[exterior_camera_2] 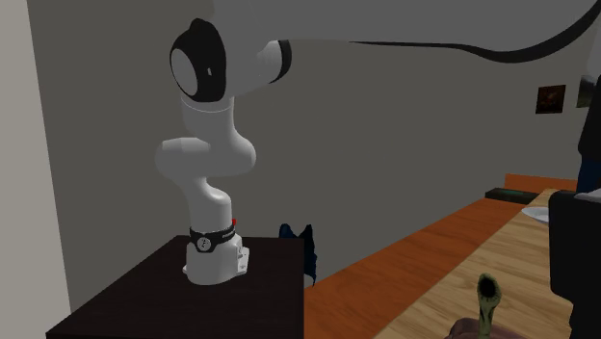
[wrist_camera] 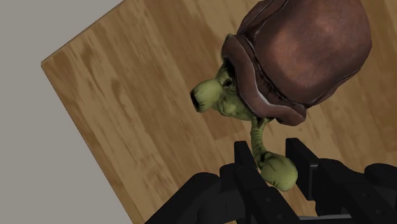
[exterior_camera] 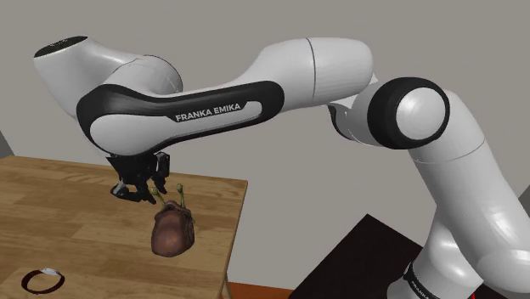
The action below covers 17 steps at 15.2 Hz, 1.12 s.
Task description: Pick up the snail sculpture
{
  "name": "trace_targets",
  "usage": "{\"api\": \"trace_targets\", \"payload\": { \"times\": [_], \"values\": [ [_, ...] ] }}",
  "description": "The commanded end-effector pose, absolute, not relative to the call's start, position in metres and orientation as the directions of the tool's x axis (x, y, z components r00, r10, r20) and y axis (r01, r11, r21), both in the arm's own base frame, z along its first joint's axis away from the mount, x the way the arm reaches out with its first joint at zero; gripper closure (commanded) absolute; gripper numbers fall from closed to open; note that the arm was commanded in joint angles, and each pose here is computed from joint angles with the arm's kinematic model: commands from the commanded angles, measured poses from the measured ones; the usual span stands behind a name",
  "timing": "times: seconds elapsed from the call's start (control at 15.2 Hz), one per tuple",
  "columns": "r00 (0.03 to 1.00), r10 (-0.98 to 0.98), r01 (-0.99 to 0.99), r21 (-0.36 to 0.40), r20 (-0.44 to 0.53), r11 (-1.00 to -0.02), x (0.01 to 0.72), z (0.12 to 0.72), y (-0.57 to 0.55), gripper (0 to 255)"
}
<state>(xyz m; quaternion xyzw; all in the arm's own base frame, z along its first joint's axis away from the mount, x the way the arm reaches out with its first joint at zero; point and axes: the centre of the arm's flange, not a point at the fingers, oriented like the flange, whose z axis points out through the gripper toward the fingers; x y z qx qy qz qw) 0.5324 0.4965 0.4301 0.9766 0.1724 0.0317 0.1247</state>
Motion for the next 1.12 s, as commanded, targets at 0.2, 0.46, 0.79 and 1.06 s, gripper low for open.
{"api": "trace_targets", "payload": {
  "times": [0.2,0.46,0.79,1.06],
  "values": [
    [0.939,0.345,0.329,0.255,0.018,-0.909,0.532,0.429,0.496,255],
    [0.939,0.345,0.329,0.255,0.018,-0.909,0.532,0.450,0.496,255],
    [0.939,0.345,0.329,0.255,0.018,-0.909,0.532,0.477,0.496,255],
    [0.939,0.345,0.329,0.255,0.018,-0.909,0.532,0.498,0.496,255]
  ]
}}
